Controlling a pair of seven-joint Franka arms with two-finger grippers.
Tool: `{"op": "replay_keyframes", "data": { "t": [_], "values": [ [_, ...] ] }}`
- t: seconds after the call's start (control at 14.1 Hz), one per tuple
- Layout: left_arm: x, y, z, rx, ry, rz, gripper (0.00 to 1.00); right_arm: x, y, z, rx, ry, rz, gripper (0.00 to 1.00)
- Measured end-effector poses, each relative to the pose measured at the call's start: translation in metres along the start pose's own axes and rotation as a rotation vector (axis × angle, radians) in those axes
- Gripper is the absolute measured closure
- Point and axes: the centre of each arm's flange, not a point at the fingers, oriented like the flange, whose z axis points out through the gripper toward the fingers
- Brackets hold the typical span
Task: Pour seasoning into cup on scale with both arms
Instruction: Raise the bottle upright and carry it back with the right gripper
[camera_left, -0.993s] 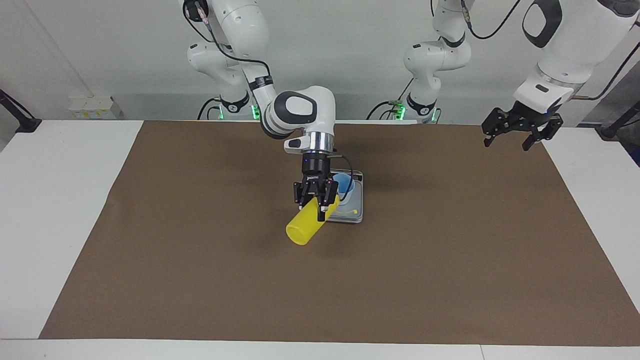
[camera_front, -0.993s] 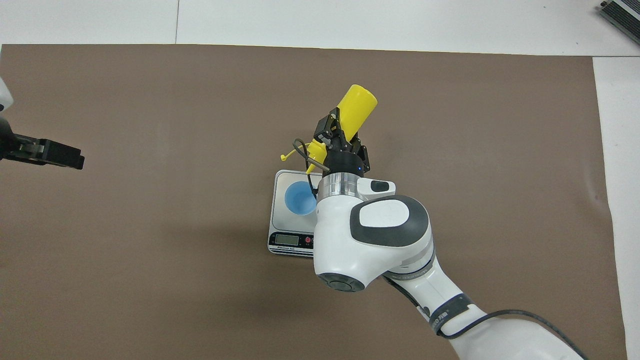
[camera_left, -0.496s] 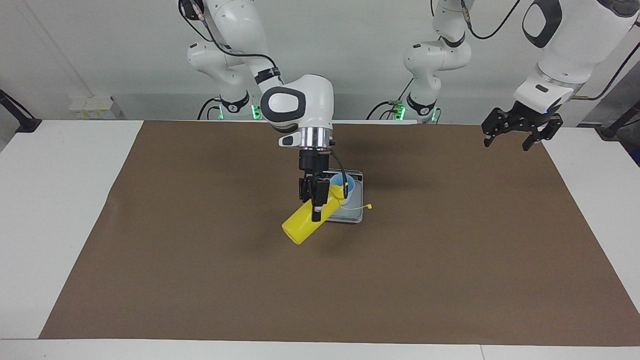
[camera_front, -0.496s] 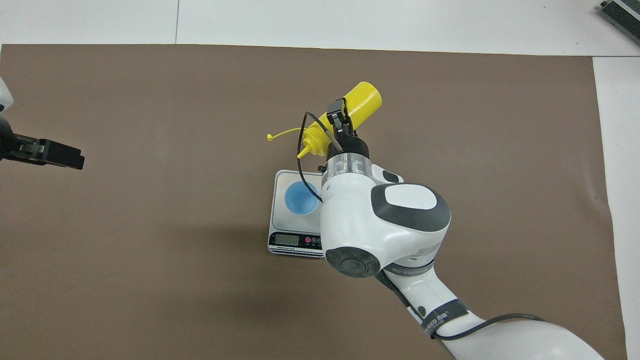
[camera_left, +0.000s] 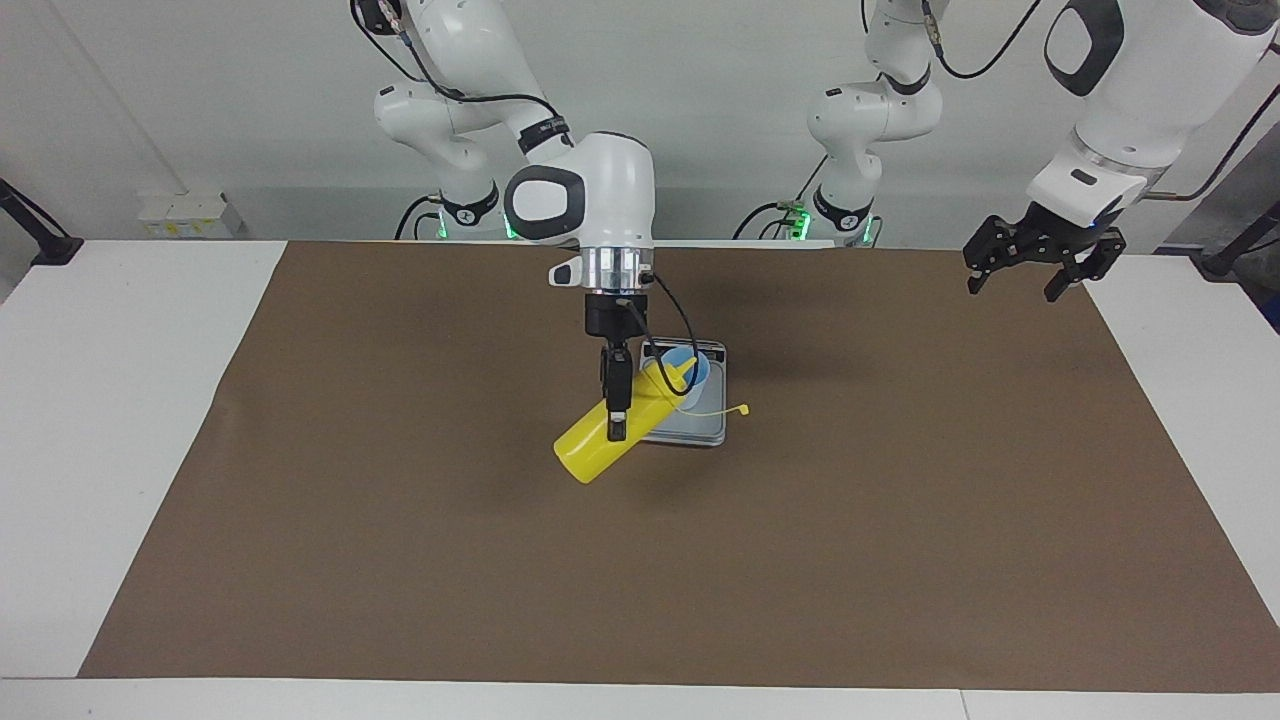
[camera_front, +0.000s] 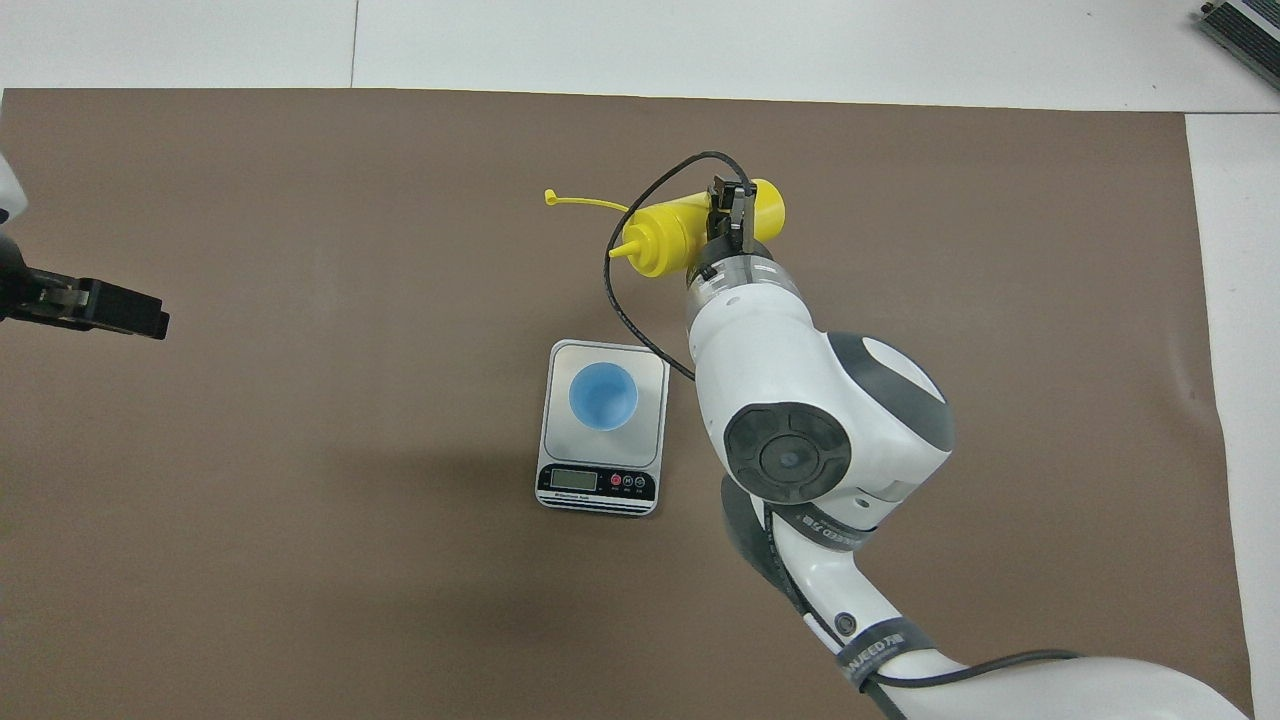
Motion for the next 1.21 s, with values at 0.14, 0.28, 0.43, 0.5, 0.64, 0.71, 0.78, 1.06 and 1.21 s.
{"op": "replay_keyframes", "data": {
  "t": [0.14,0.28,0.43,0.5,0.64,0.71,0.78,1.06,1.21],
  "values": [
    [0.000,0.000,0.000,0.000,0.000,0.000,0.00,0.011,-0.007,0.004,-0.051,-0.001,0.102,0.41],
    [0.000,0.000,0.000,0.000,-0.001,0.000,0.00,0.025,-0.014,0.009,-0.109,-0.004,0.161,0.41],
    [0.000,0.000,0.001,0.000,-0.001,0.000,0.00,0.043,-0.019,0.016,-0.202,-0.008,0.174,0.41],
    [0.000,0.000,0.001,0.000,-0.001,0.000,0.00,0.055,-0.023,0.019,-0.254,-0.013,0.167,0.41],
    [0.000,0.000,0.001,0.000,-0.001,0.000,0.00,0.085,-0.035,0.021,-0.350,-0.034,0.141,0.41],
    [0.000,0.000,0.001,0.000,-0.001,0.000,0.00,0.103,-0.041,0.021,-0.392,-0.048,0.131,0.41],
    [0.000,0.000,0.001,0.000,-0.001,0.000,0.00,0.122,-0.047,0.021,-0.431,-0.064,0.124,0.41],
    [0.000,0.000,0.001,0.000,-0.001,0.000,0.00,0.200,-0.057,0.029,-0.572,-0.237,0.130,0.41],
    [0.000,0.000,0.001,0.000,-0.002,0.001,0.00,0.242,-0.053,0.036,-0.616,-0.326,0.128,0.41]
  ]
}}
